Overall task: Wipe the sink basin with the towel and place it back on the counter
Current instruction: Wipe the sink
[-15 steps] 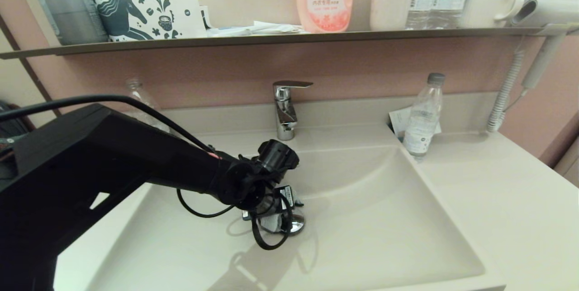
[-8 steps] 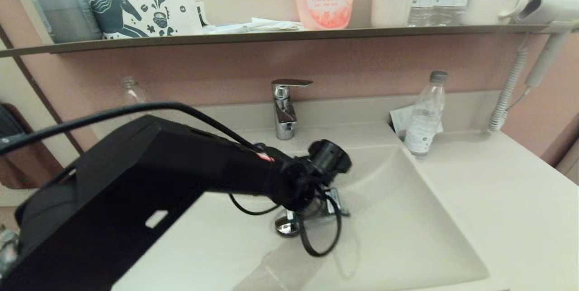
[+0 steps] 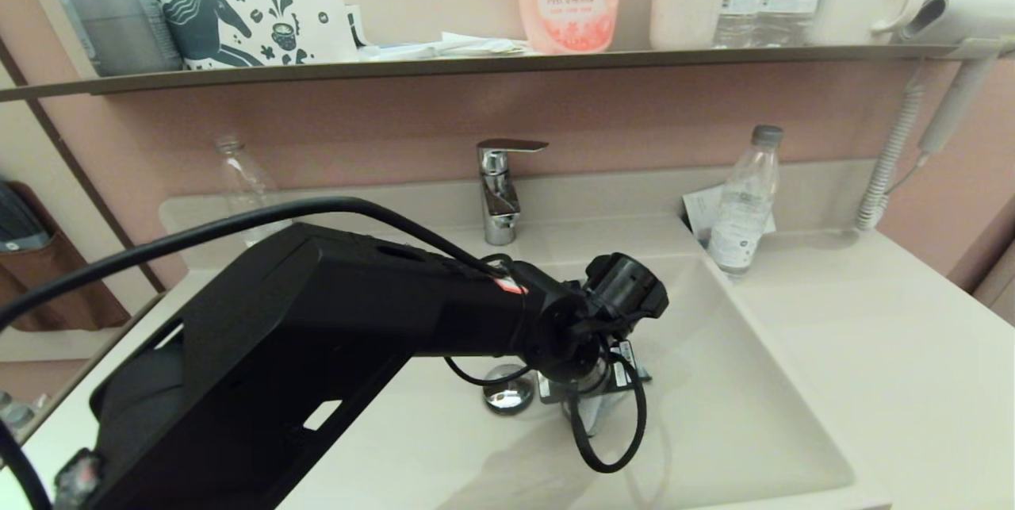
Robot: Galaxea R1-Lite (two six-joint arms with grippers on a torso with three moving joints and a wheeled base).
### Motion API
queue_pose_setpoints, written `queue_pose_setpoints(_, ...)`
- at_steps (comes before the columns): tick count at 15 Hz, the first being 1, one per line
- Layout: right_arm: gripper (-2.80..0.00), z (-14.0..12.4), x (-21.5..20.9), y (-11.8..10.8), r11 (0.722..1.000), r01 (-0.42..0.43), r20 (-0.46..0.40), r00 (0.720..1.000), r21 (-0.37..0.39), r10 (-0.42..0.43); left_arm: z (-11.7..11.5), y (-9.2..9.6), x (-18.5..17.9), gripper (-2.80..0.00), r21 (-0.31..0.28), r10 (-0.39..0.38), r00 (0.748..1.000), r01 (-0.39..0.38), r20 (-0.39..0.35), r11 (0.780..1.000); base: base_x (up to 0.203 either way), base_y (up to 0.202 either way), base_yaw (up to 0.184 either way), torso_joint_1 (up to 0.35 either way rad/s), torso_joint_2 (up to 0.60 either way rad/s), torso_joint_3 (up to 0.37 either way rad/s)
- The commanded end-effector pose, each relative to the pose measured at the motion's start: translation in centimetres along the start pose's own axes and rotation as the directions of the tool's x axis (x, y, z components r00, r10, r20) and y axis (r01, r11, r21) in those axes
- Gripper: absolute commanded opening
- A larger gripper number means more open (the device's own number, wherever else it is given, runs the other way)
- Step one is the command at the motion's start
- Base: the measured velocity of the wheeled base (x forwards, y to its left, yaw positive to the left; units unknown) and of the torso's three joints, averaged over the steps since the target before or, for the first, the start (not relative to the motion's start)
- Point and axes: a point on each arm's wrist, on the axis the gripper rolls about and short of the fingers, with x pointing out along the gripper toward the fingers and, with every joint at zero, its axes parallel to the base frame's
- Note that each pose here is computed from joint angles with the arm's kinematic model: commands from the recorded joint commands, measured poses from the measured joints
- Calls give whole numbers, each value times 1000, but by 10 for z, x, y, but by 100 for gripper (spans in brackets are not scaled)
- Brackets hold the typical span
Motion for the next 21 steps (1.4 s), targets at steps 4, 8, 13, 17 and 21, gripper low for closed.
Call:
queue_pose_setpoints(4,-280,0,0,0,1000,0,-1,1000,0,0,-32,-4,-31,-280,51,98,987,-92,-126,994,0,0,0,0,0,0)
queue_pose_setpoints(8,-280,0,0,0,1000,0,-1,1000,0,0,-48,20,-54,-280,89,209,953,-193,-219,977,0,0,0,0,0,0)
queue_pose_setpoints(13,-280,0,0,0,1000,0,-1,1000,0,0,-35,98,-78,-280,108,352,906,-336,-234,936,0,0,0,0,0,0)
queue_pose_setpoints(17,-280,0,0,0,1000,0,-1,1000,0,0,1,153,-110,-280,159,362,913,-335,-187,929,0,0,0,0,0,0)
queue_pose_setpoints(21,-280,0,0,0,1000,0,-1,1000,0,0,35,181,-84,-280,85,336,938,-330,-82,940,0,0,0,0,0,0)
